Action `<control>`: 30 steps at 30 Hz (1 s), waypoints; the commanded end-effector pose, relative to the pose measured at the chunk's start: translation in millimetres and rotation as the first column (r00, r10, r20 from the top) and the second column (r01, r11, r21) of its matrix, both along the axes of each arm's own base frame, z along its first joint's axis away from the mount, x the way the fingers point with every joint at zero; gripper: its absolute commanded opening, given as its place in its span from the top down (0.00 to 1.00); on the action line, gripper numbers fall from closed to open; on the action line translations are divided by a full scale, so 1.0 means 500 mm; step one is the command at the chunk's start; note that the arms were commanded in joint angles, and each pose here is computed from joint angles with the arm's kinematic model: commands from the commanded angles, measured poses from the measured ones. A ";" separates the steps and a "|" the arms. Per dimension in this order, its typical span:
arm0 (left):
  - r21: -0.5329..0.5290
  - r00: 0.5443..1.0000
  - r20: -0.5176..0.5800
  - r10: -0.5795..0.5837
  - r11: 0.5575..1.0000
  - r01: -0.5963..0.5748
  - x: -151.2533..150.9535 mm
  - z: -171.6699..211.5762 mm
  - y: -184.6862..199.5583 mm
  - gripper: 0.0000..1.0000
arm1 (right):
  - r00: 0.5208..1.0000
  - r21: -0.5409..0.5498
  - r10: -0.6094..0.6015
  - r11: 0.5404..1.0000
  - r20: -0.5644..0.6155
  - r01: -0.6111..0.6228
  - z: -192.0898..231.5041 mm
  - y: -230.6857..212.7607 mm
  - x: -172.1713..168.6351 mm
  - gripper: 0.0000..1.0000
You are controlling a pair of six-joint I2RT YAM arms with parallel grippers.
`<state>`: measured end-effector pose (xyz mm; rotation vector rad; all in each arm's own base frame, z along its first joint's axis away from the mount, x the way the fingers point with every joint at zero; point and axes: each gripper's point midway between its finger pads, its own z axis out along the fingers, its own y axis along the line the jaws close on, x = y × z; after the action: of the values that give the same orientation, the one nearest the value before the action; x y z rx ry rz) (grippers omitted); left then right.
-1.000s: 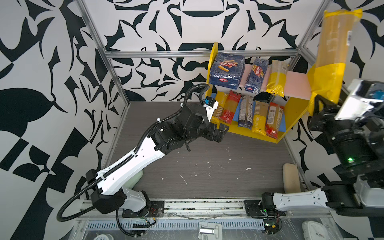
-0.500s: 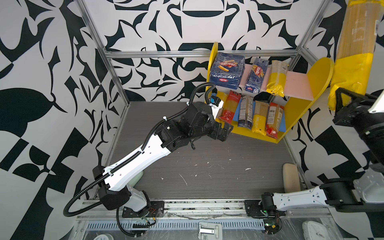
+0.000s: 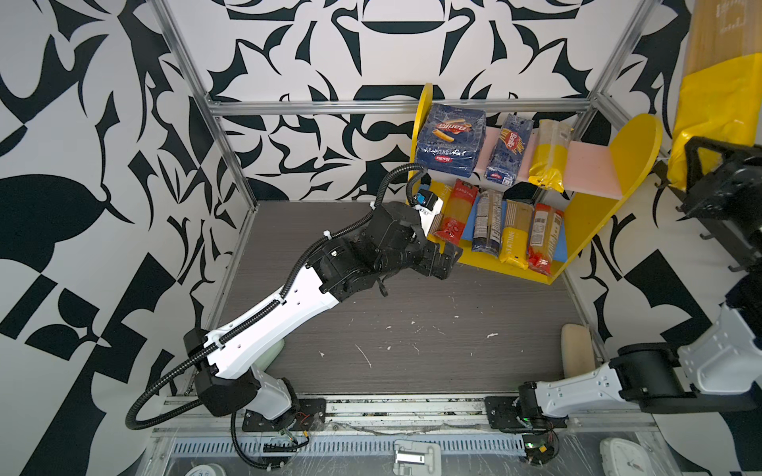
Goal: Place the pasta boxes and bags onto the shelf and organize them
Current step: 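Carry the bag over the pink top board beside the other spaghetti bag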
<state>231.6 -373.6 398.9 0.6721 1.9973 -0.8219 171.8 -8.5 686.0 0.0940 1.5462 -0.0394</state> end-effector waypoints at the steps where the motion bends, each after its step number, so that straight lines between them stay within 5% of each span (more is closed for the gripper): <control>1: -0.025 1.000 0.017 0.009 1.000 -0.008 0.003 0.019 -0.005 0.01 | 0.998 0.007 0.015 1.000 0.062 -0.015 0.040 -0.011 -0.002 1.00; 14: -0.013 1.000 0.002 0.030 0.999 -0.030 0.008 0.001 -0.003 0.01 | 0.998 -0.055 0.022 0.998 0.055 -0.019 0.027 0.045 0.003 1.00; 18: -0.018 0.999 0.004 0.045 0.999 -0.044 0.004 0.004 0.013 0.01 | 0.991 -0.150 -0.116 0.981 0.065 0.125 0.025 0.078 0.024 1.00; 25: -0.009 0.997 0.019 0.073 0.997 -0.073 -0.003 0.004 0.048 0.01 | 0.981 -0.157 -0.173 0.970 0.086 0.185 0.021 0.115 0.053 1.00; 30: -0.003 0.997 0.028 0.077 0.997 -0.077 -0.007 0.002 0.060 0.01 | 0.937 -0.227 -0.344 0.910 0.054 0.347 -0.026 0.119 0.116 1.00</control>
<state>231.3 -351.3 392.8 0.6124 2.0047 -0.7659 222.7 60.0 664.5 0.1122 1.5616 -0.5716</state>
